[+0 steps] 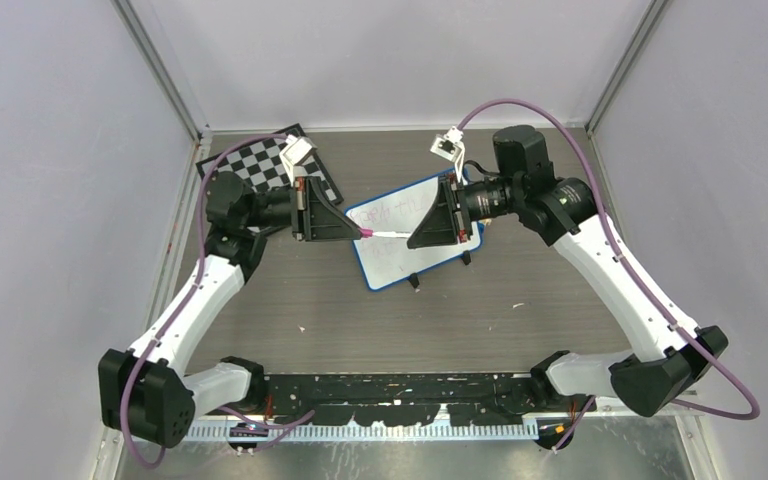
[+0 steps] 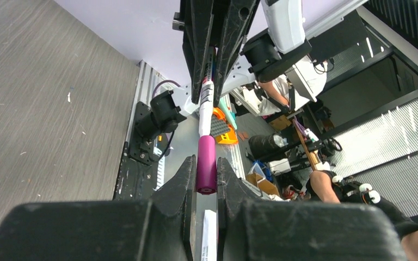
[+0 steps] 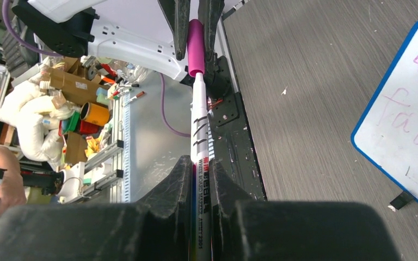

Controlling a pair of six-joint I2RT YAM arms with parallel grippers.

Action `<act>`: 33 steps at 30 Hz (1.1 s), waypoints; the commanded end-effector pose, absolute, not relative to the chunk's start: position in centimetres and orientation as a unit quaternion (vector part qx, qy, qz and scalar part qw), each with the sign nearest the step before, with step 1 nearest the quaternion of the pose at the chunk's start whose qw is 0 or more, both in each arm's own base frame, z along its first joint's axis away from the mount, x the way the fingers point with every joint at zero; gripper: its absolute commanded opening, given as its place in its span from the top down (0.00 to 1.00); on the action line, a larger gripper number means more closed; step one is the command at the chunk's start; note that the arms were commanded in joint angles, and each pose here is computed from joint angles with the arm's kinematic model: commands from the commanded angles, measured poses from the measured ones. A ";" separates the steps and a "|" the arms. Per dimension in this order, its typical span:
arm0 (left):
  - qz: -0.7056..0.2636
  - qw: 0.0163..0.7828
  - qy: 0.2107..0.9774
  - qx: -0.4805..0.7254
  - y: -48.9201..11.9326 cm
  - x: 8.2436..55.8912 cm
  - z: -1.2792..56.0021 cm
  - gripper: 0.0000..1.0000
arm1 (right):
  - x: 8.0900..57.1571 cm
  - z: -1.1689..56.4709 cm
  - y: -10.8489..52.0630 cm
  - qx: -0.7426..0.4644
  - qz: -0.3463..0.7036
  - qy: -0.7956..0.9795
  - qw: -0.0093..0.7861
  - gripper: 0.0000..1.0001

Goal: Write a sentence on the whiteboard
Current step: Close the whiteboard marker at the center of the board.

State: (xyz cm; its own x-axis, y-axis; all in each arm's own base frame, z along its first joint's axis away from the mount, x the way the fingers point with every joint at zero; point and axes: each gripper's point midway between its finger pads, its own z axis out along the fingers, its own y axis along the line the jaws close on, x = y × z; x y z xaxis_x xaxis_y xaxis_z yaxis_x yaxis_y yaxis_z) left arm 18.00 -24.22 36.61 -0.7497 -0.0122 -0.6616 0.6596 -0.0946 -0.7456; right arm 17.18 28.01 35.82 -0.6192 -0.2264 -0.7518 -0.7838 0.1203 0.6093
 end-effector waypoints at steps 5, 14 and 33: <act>-0.699 0.249 0.620 0.253 -25.4 18.5 37.0 1.00 | 18.5 36.9 29.5 -0.364 0.544 0.701 0.281 1.00; -0.705 0.219 0.616 0.275 -26.4 17.3 36.5 1.00 | 18.9 36.9 30.4 -0.370 0.540 0.701 0.283 1.00; -0.711 0.224 0.611 0.267 -28.1 18.6 37.8 1.00 | 17.9 35.2 33.5 -0.404 0.522 0.705 0.261 1.00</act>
State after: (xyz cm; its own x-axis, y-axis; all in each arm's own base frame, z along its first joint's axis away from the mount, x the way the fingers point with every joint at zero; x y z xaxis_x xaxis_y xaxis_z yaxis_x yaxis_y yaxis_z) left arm 18.53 -25.92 35.34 -0.7981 0.0745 -0.5979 0.5874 -0.1242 -0.7997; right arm 16.89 29.84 34.15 -0.6478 -0.3116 -0.6952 -0.7604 0.2086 0.6150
